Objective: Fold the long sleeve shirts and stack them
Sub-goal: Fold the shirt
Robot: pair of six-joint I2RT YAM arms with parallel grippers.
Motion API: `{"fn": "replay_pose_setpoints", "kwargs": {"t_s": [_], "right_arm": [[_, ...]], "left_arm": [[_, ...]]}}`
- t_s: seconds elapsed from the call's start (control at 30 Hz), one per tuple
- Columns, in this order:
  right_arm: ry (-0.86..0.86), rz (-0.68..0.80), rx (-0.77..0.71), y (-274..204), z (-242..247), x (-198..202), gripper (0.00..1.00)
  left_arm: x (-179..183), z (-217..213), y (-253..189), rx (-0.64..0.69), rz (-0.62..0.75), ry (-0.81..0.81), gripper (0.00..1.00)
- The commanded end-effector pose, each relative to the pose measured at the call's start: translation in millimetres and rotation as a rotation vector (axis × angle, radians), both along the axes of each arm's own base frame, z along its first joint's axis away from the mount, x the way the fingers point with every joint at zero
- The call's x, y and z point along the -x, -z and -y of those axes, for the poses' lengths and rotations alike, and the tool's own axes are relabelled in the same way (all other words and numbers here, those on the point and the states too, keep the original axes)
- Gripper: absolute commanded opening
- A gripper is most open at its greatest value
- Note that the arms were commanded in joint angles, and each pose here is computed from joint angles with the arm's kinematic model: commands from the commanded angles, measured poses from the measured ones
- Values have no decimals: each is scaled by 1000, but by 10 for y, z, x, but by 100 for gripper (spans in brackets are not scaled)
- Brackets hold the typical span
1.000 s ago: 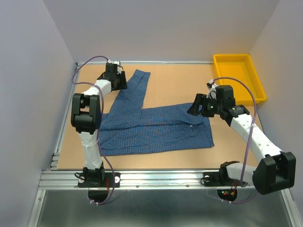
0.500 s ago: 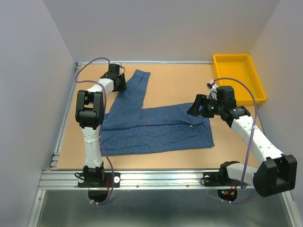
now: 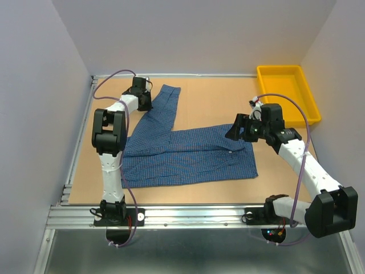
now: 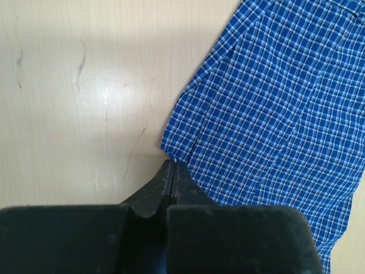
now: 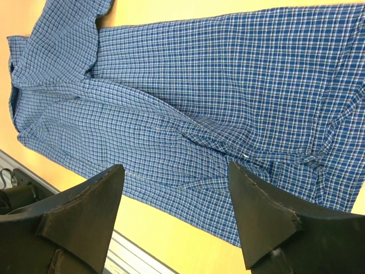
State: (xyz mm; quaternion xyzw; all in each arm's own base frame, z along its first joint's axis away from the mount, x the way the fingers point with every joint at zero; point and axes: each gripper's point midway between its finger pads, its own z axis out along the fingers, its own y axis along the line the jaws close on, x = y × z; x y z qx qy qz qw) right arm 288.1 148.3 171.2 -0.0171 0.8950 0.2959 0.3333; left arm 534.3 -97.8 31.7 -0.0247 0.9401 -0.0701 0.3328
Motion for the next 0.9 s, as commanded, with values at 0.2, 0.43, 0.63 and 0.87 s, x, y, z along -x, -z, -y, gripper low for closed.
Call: {"fn": "replay_pose_setpoints", "kwargs": {"t_s": [0.2, 0.43, 0.63, 0.87], "right_arm": [[7, 129, -21, -444, -41, -275, 79], [7, 134, -15, -456, -41, -323, 79], [-3, 122, -11, -375, -65, -358, 79], [-12, 100, 16, -216, -112, -415, 79]], "left_arm": [[545, 567, -1140, 43, 133, 172, 0], [1584, 1115, -1214, 126, 99, 322, 0], [2772, 1543, -886, 231, -53, 489, 3], [3844, 1825, -938, 382, -142, 698, 42]]}}
